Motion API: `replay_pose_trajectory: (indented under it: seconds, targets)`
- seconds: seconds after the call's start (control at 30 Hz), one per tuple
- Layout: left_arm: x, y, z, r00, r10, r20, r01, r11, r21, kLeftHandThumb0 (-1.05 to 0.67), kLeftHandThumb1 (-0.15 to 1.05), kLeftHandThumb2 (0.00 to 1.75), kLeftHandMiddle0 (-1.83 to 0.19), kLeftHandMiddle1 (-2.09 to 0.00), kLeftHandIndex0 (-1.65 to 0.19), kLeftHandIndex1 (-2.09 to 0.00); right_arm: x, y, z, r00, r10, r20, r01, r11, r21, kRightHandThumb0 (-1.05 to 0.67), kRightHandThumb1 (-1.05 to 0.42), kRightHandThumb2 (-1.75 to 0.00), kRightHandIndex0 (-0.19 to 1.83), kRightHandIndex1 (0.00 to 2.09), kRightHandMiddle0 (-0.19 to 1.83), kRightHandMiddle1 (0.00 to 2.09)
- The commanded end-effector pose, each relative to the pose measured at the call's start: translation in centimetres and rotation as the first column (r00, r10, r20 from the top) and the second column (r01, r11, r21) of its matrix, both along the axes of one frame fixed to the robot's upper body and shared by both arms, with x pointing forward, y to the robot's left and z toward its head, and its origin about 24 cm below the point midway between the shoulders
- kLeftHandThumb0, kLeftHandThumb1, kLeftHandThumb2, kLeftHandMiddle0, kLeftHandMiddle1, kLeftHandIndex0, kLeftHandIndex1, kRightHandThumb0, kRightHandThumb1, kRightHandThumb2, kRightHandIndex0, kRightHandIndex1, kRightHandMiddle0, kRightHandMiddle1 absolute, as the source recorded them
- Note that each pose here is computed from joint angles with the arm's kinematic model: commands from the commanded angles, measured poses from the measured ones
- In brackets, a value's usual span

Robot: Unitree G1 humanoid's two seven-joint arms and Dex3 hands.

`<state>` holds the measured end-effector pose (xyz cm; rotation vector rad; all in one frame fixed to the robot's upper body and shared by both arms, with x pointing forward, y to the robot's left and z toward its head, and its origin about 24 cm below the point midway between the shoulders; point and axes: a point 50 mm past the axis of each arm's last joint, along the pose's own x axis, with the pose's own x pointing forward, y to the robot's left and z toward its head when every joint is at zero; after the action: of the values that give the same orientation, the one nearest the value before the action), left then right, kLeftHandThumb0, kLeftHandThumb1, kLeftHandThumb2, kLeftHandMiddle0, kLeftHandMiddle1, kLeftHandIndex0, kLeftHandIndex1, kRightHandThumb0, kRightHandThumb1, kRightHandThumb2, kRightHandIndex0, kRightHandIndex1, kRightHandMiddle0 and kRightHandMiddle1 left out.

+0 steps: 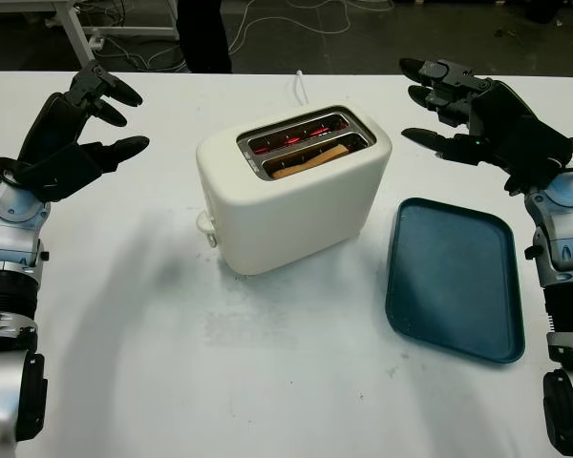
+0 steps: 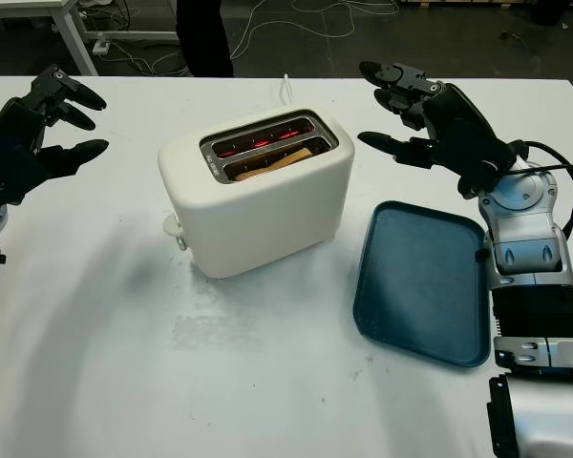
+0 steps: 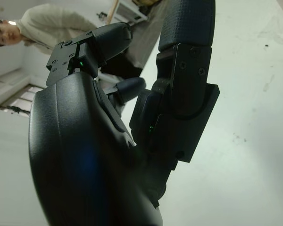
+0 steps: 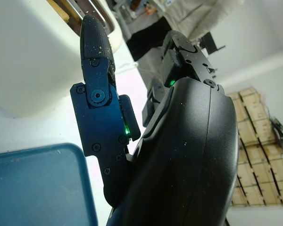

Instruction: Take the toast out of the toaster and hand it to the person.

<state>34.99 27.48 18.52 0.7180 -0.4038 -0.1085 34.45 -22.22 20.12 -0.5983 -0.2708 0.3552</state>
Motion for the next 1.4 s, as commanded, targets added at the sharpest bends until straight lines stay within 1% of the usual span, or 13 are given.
replay_pose_trajectory:
  seconds: [0.0,0.13,0.27,0.47,0.6,0.83,0.93,1.07,1.37]
  targets:
    - [-0.22,0.33,-0.03,1.000,0.003,-0.003,-0.003,0.999,0.032,-1.05,0.92,0.37,0.00,-1.64,0.00,-1.52,-0.06,-0.03,-0.32,1.000,-0.006,-0.004,0.006,1.000,0.006,-0.66,-0.92,-0.22,0.22,0.01,0.25,0.01]
    - [-0.26,0.31,-0.02,1.000,0.001,0.002,-0.001,0.999,0.034,-1.05,0.92,0.38,0.00,-1.62,0.00,-1.49,-0.17,-0.01,-0.12,1.000,-0.006,-0.001,0.006,1.000,0.001,-0.67,-0.92,-0.23,0.22,0.00,0.24,0.00]
    - [-0.25,0.31,-0.20,1.000,-0.001,0.000,0.001,1.000,0.031,-1.05,0.92,0.39,0.00,-1.60,0.00,-1.46,-0.08,-0.09,-0.39,1.000,-0.010,-0.010,0.010,1.000,0.010,-0.69,-0.92,-0.22,0.22,0.00,0.24,0.00]
    - [-0.21,0.37,-0.32,1.000,-0.019,-0.015,0.019,1.000,0.015,-1.05,0.92,0.36,0.00,-1.60,0.00,-1.47,-0.02,-0.11,-0.44,1.000,-0.007,-0.011,0.007,1.000,0.001,-0.68,-0.92,-0.23,0.23,0.01,0.24,0.00]
    - [-0.19,0.30,-0.25,1.000,-0.012,-0.012,0.012,1.000,0.028,-1.05,0.92,0.37,0.00,-1.60,0.00,-1.47,0.01,-0.07,-0.49,1.000,-0.010,-0.019,0.011,1.000,0.018,-0.68,-0.92,-0.22,0.21,0.00,0.24,0.00]
    - [-0.13,0.26,-0.11,1.000,-0.024,-0.016,0.024,0.999,0.023,-1.05,0.92,0.37,0.00,-1.61,0.00,-1.47,-0.04,-0.14,-0.31,1.000,-0.005,-0.014,0.005,1.000,0.017,-0.64,-0.92,-0.22,0.21,0.00,0.24,0.00]
    - [-0.14,0.22,-0.08,1.000,-0.020,-0.016,0.020,0.999,0.025,-1.05,0.92,0.36,0.00,-1.61,0.00,-1.48,-0.07,-0.19,-0.25,1.000,-0.015,-0.015,0.015,1.000,0.004,-0.67,-0.92,-0.22,0.22,0.00,0.24,0.00]
    - [-0.04,0.10,-0.16,0.999,-0.022,-0.027,0.023,1.000,0.020,-1.05,0.92,0.34,0.00,-1.64,0.00,-1.51,-0.01,-0.23,-0.27,1.000,-0.016,-0.012,0.016,1.000,-0.007,-0.67,-0.92,-0.22,0.23,0.01,0.25,0.01]
    - [-0.03,0.00,-0.15,0.999,-0.046,-0.029,0.045,0.999,-0.006,-1.05,0.92,0.32,0.00,-1.60,0.00,-1.48,-0.04,-0.20,-0.24,1.000,-0.012,-0.015,0.013,1.000,0.004,-0.67,-0.92,-0.22,0.22,0.00,0.24,0.00]
